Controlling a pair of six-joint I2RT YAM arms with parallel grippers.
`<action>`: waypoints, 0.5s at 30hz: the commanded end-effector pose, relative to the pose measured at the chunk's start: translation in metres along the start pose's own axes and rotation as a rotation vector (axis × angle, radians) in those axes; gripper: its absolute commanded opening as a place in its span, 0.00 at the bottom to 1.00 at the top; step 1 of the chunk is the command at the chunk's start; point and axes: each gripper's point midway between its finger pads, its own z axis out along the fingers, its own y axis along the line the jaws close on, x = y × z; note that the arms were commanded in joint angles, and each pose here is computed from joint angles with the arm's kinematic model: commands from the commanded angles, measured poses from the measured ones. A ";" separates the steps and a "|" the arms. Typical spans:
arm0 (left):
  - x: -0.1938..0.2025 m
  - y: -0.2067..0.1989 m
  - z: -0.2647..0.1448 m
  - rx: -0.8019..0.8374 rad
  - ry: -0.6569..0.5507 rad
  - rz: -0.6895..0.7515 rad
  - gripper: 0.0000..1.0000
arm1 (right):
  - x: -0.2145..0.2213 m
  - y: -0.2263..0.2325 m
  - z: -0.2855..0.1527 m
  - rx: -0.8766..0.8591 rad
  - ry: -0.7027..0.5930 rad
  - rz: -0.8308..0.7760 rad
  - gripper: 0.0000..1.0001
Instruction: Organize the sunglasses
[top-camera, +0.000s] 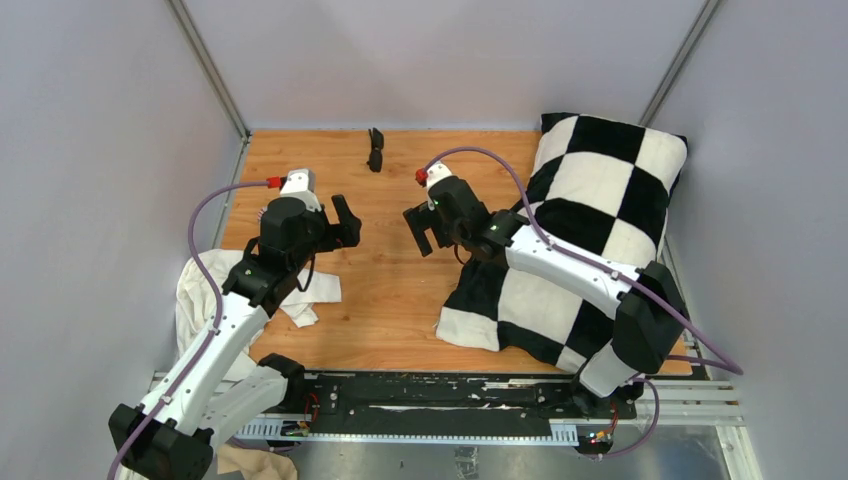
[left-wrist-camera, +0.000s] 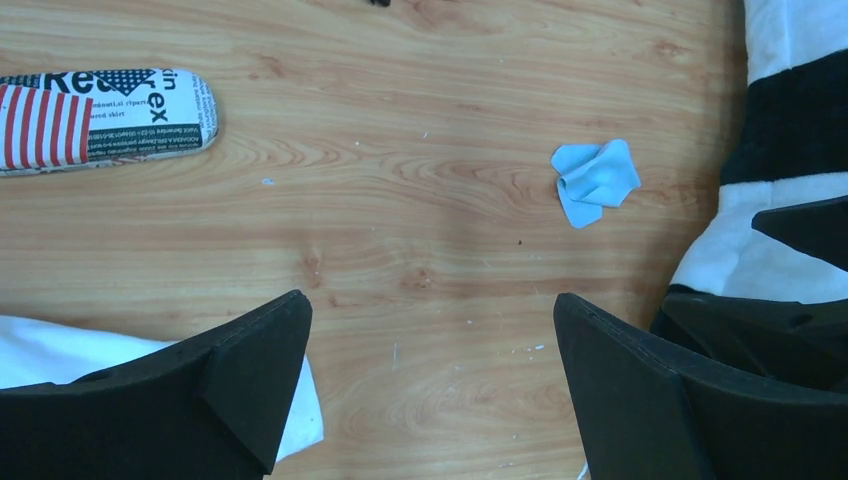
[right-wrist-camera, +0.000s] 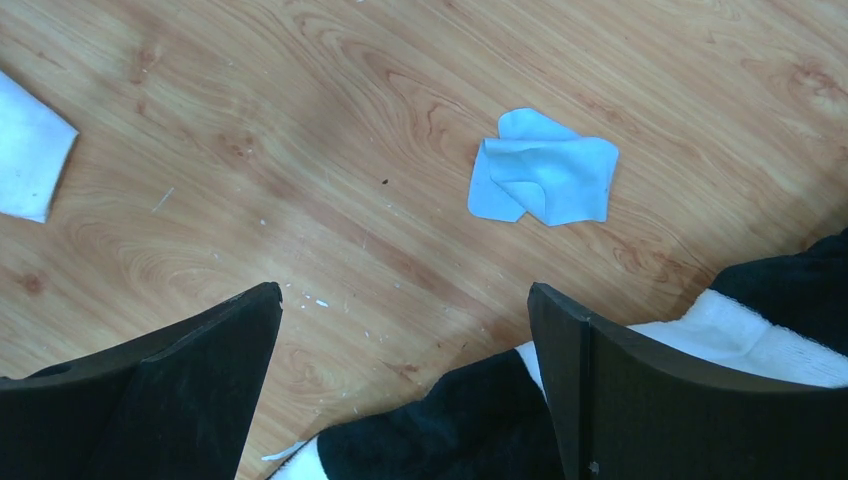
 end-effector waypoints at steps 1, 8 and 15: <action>0.001 0.005 -0.002 -0.026 0.000 0.006 1.00 | -0.009 -0.002 0.001 0.034 -0.012 0.000 1.00; 0.003 0.002 0.003 -0.014 0.008 -0.006 1.00 | -0.011 -0.003 0.004 0.064 -0.018 0.084 1.00; 0.006 -0.001 0.007 -0.004 0.017 -0.023 1.00 | 0.003 0.000 0.019 0.092 0.030 0.171 1.00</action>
